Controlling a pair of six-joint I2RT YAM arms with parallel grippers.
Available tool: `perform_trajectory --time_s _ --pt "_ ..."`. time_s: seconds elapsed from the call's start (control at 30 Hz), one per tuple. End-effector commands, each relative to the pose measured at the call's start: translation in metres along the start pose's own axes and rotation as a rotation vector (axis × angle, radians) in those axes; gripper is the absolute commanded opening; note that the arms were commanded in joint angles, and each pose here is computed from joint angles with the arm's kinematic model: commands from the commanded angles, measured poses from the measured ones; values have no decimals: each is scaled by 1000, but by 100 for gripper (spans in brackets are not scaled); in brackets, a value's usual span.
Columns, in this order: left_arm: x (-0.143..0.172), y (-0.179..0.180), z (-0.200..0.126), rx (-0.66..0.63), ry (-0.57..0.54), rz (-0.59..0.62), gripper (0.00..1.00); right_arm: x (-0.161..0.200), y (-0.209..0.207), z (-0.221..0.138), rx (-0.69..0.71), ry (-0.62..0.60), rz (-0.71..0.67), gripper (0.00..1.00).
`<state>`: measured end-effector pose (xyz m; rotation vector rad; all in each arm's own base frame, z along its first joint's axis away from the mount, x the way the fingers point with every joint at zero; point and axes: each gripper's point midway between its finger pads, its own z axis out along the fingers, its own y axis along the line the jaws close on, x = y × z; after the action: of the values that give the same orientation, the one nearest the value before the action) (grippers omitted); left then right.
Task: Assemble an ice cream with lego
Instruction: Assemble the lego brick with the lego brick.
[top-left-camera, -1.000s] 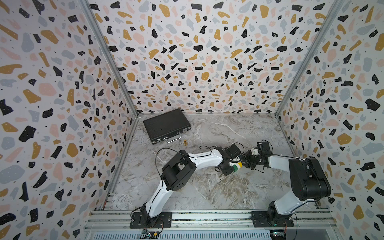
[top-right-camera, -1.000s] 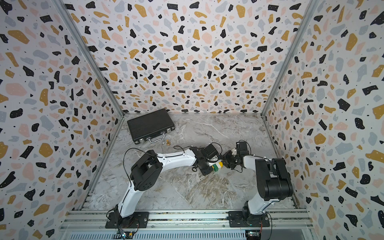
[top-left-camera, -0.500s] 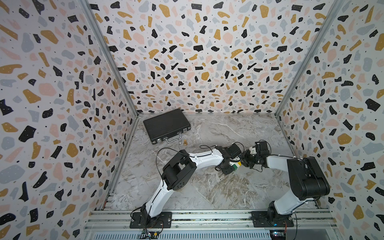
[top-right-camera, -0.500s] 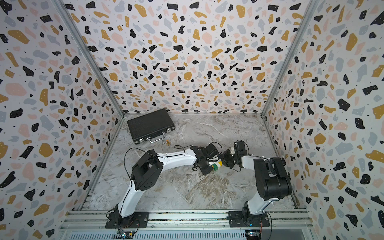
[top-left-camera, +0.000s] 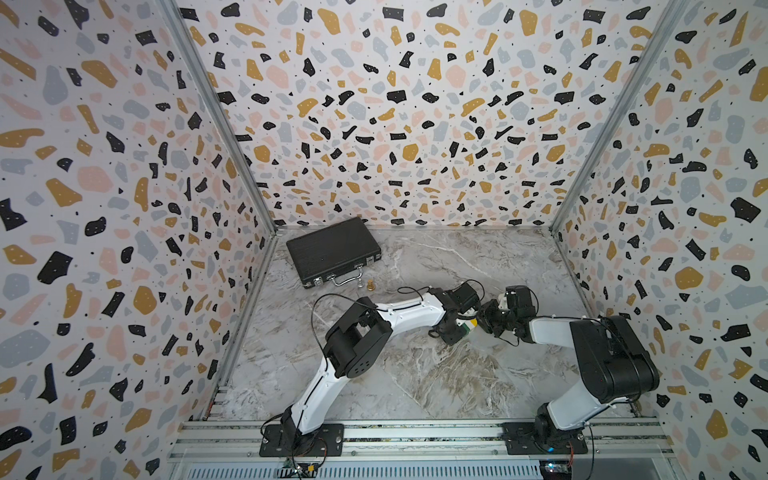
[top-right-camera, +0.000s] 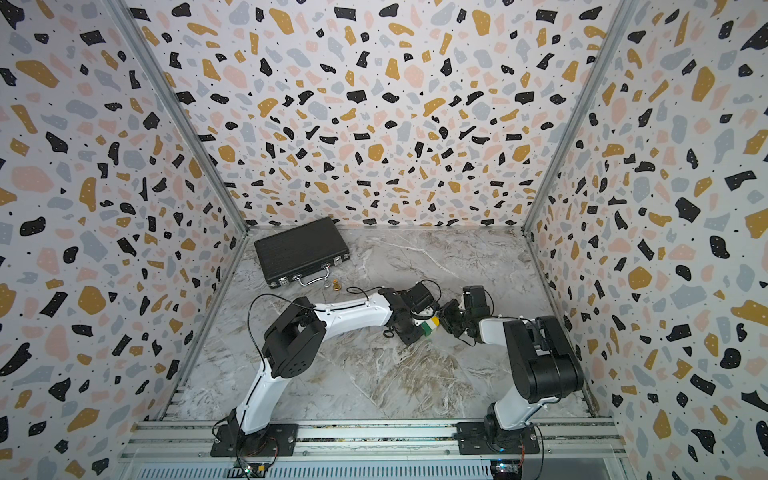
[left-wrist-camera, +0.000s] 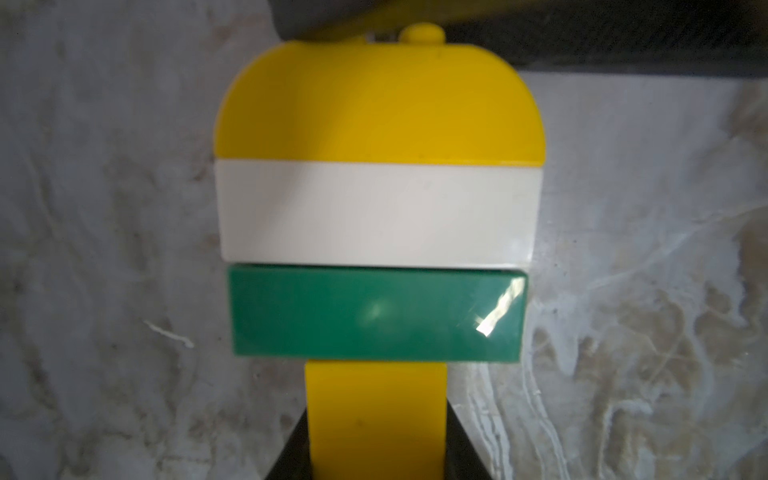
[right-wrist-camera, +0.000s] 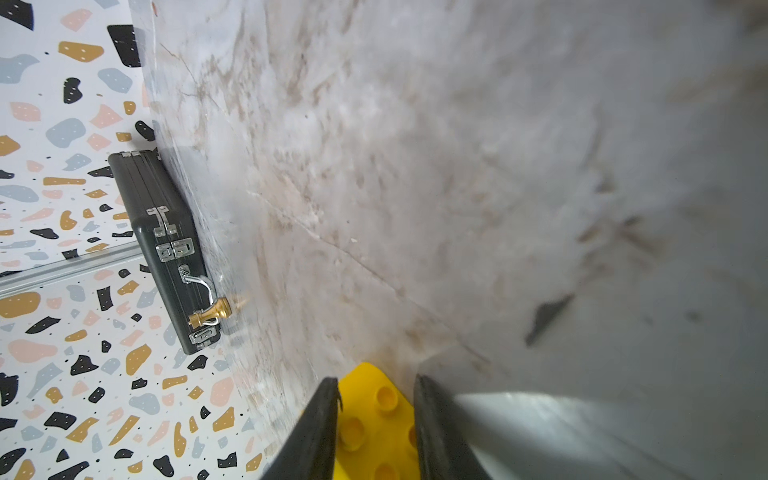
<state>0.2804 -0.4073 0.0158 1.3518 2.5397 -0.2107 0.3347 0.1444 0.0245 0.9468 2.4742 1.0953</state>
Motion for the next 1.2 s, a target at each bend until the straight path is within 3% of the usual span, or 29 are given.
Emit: perform_trajectory --time_s 0.0,0.13,0.53,0.8,1.03,1.17 --pt "15 17 64 -63 36 -6 15 101 -65 1 201 354 132 35" --pt "13 20 64 -71 0 4 20 102 -64 0 193 357 127 35" --pt "23 27 52 -80 -24 45 49 95 -58 1 219 355 63 40" --pt "33 38 44 -91 -31 45 59 85 -50 -1 253 344 10 43" --pt "41 40 17 -108 -76 49 82 70 -41 -1 245 321 -17 45" --pt "49 38 3 -101 -92 37 89 65 -35 1 235 311 -31 46"
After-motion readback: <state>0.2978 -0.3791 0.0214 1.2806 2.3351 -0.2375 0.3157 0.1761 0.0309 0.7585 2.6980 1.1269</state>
